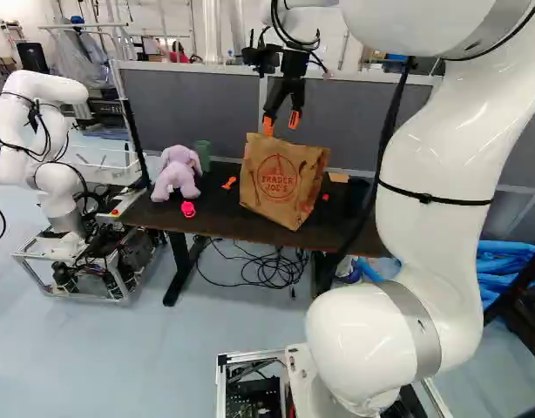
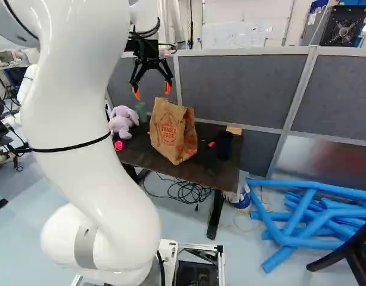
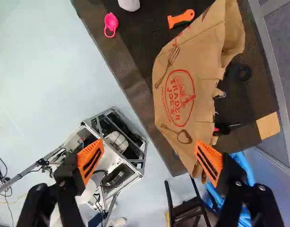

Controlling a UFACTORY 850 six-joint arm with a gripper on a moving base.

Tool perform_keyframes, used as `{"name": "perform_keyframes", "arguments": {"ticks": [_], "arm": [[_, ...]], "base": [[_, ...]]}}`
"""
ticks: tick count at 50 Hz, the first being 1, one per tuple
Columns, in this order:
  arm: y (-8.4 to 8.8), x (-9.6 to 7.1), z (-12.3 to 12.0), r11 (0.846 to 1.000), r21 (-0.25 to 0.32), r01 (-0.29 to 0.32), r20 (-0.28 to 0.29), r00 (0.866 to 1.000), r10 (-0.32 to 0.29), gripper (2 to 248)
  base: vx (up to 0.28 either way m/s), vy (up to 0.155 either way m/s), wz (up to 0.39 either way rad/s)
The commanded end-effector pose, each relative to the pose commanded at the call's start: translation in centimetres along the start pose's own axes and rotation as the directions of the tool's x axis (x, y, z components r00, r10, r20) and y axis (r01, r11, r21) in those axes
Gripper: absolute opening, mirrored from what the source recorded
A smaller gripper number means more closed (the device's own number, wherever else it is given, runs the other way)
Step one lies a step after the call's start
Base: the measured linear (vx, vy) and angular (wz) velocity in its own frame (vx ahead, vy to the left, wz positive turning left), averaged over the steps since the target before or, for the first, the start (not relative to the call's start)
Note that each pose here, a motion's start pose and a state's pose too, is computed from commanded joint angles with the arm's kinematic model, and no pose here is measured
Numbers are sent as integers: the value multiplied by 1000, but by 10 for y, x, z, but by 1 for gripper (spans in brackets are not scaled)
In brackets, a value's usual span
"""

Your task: Pick up the bag on the ground and place it on the table

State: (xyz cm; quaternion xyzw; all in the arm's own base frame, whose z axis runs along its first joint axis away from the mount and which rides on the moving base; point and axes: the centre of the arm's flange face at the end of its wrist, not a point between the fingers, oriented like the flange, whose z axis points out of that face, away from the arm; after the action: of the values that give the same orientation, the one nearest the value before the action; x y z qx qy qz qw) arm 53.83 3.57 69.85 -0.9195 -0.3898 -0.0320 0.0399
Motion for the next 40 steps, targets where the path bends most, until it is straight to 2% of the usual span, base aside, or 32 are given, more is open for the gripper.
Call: {"name": "perform_keyframes", "arguments": {"ticks": [40], "arm": [[0, 0, 0, 1000, 0, 0, 0, 1000, 0, 247]], "base": [[-150, -4, 3]]}}
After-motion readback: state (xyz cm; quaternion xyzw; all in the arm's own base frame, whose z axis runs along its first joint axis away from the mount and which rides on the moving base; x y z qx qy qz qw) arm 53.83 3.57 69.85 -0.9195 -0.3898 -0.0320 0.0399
